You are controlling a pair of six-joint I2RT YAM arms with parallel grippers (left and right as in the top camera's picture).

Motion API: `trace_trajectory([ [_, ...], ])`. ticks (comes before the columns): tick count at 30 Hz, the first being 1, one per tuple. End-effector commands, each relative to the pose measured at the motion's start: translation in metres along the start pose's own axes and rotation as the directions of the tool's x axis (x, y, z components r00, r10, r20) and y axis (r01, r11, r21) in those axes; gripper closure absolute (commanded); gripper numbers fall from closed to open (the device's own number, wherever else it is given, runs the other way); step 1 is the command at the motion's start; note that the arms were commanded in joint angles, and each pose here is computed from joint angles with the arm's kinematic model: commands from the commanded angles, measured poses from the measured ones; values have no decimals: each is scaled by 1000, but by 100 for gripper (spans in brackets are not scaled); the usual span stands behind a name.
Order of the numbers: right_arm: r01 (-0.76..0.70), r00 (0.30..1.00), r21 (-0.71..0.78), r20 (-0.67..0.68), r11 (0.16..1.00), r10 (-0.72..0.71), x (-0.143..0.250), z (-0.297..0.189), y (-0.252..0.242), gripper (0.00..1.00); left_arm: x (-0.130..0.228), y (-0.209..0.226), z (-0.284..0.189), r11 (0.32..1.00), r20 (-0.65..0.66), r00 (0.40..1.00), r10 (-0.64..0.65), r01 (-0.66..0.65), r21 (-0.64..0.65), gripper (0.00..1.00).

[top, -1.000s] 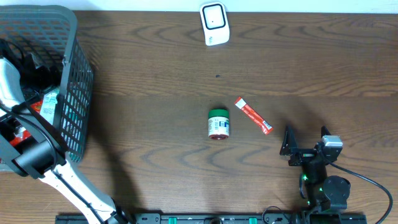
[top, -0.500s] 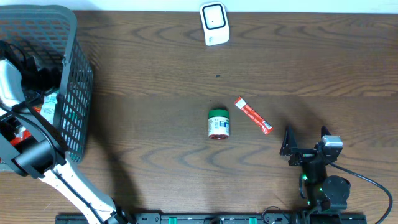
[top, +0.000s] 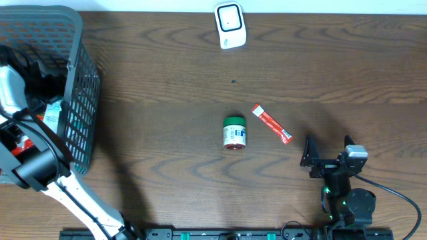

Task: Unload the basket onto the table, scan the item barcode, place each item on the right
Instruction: 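Reach into the basket and grasp the green-and-white wipes pack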

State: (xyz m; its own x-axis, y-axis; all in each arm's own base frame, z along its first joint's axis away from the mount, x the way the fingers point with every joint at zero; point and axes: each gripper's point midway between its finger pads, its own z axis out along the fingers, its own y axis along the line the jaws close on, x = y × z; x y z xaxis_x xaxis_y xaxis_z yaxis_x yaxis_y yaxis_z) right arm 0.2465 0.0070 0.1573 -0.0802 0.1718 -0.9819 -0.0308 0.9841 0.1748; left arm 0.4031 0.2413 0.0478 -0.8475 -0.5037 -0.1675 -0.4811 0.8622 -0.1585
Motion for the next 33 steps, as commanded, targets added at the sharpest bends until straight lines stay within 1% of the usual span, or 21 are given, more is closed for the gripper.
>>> trace_trajectory([
  [1,-6,1000,-5,-7,1000,6,2,0,1,1,33,7,32,1000,-103,995,-5,5,-3,2],
  [5,-6,1000,-5,-7,1000,6,2,0,1,1,47,5,39,1000,-143,990,-13,14,10,1],
  [6,-6,1000,-5,-7,1000,6,2,0,1,1,47,3,39,1000,-144,990,-13,17,25,4],
  [8,-6,1000,-5,-7,1000,6,2,0,1,1,45,-6,36,997,-134,991,-13,23,71,20],
  [10,-6,1000,-5,-7,1000,6,2,0,1,1,43,-12,32,994,-127,992,-15,29,102,40],
  [12,-6,1000,-5,-7,1000,6,2,0,1,1,41,-14,27,994,-114,993,-14,26,109,61],
  [14,-6,1000,-5,-7,1000,6,2,0,1,1,39,-15,21,994,-102,995,-12,23,109,75],
  [16,-6,1000,-5,-7,1000,6,2,0,1,1,37,-16,14,994,-85,996,-10,19,108,82],
  [17,-6,1000,-5,-7,1000,6,2,0,1,1,35,-16,10,994,-75,997,-7,16,108,88],
  [18,-6,1000,-5,-7,1000,6,2,0,1,1,33,-17,6,994,-66,998,-10,17,107,92],
  [26,-6,1000,-5,-7,1000,6,2,0,1,1,13,-23,-39,995,57,998,-8,2,101,93],
  [33,-6,1000,-5,-7,1000,6,2,0,1,1,3,-29,-78,992,144,986,-87,72,104,93],
])
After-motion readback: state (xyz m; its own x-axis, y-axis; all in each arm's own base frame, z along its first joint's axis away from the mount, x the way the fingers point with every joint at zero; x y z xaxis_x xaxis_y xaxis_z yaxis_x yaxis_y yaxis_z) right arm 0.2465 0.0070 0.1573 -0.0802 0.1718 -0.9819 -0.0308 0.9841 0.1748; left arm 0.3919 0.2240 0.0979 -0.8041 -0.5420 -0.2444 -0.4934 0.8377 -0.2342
